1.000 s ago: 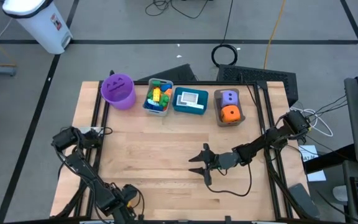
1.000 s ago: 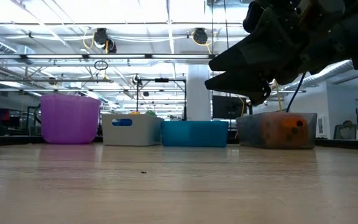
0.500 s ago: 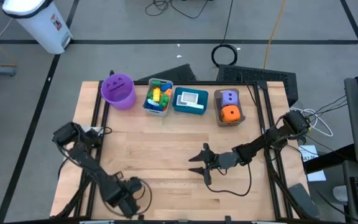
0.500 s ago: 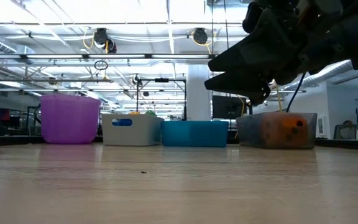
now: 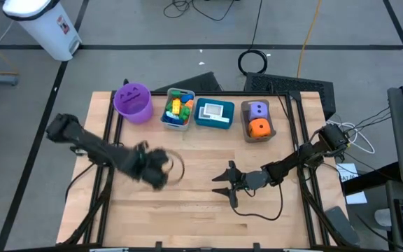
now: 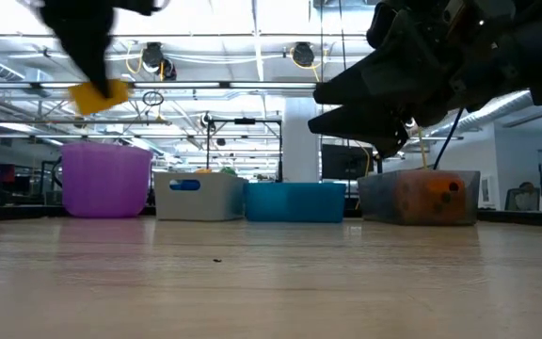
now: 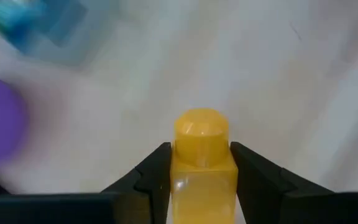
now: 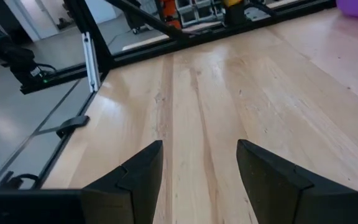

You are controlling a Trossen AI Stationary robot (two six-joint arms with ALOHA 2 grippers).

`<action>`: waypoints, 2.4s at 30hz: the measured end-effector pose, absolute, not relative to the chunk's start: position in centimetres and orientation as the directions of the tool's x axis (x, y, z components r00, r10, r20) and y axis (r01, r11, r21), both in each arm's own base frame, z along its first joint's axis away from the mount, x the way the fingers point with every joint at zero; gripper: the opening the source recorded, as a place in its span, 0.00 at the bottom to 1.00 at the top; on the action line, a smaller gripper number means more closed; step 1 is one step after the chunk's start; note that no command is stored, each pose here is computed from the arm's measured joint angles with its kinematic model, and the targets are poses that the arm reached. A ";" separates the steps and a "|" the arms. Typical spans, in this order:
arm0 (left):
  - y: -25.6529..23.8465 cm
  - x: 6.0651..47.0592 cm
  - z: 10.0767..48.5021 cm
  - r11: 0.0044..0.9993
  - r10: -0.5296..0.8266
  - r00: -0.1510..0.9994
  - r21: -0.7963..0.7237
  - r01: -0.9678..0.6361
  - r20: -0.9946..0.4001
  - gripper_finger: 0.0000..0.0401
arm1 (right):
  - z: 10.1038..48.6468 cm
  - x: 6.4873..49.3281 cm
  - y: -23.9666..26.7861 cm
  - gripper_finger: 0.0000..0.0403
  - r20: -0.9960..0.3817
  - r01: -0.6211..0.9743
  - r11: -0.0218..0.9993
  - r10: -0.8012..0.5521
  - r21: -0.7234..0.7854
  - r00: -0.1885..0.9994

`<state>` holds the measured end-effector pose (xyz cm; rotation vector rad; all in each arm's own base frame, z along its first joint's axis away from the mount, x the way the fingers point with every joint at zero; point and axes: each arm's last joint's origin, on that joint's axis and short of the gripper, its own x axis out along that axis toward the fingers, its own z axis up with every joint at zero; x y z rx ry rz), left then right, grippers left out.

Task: Pick & Place Toys
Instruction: Put the yellow game piece into the gray bin, then return to home position

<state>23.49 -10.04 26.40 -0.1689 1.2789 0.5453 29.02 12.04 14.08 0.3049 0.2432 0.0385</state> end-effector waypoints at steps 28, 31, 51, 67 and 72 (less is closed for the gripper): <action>16.7 29.1 27.3 0.773 0.525 0.483 0.154 -0.616 -0.701 0.40 | 14.1 29.0 12.0 0.49 -0.229 -0.008 0.960 0.075 0.279 0.970; 18.4 29.8 25.6 0.772 0.530 0.469 0.174 -0.611 -0.707 0.39 | 13.9 29.0 11.9 0.49 -0.245 -0.002 0.964 0.070 0.267 0.967; 23.3 28.7 25.3 0.809 0.476 0.570 0.079 -0.583 -0.670 0.68 | 13.5 29.7 9.7 0.49 -0.289 0.059 0.982 -0.004 0.180 0.957; 14.3 20.1 36.9 0.985 0.167 0.956 -0.008 -0.174 -0.240 0.68 | 21.7 26.7 6.9 0.49 -0.197 0.032 0.991 -0.057 -0.128 0.979; 10.9 16.2 35.8 0.993 0.110 0.991 0.039 -0.107 -0.074 0.65 | 25.6 23.2 4.7 0.49 -0.180 0.066 0.978 -0.102 -0.197 0.978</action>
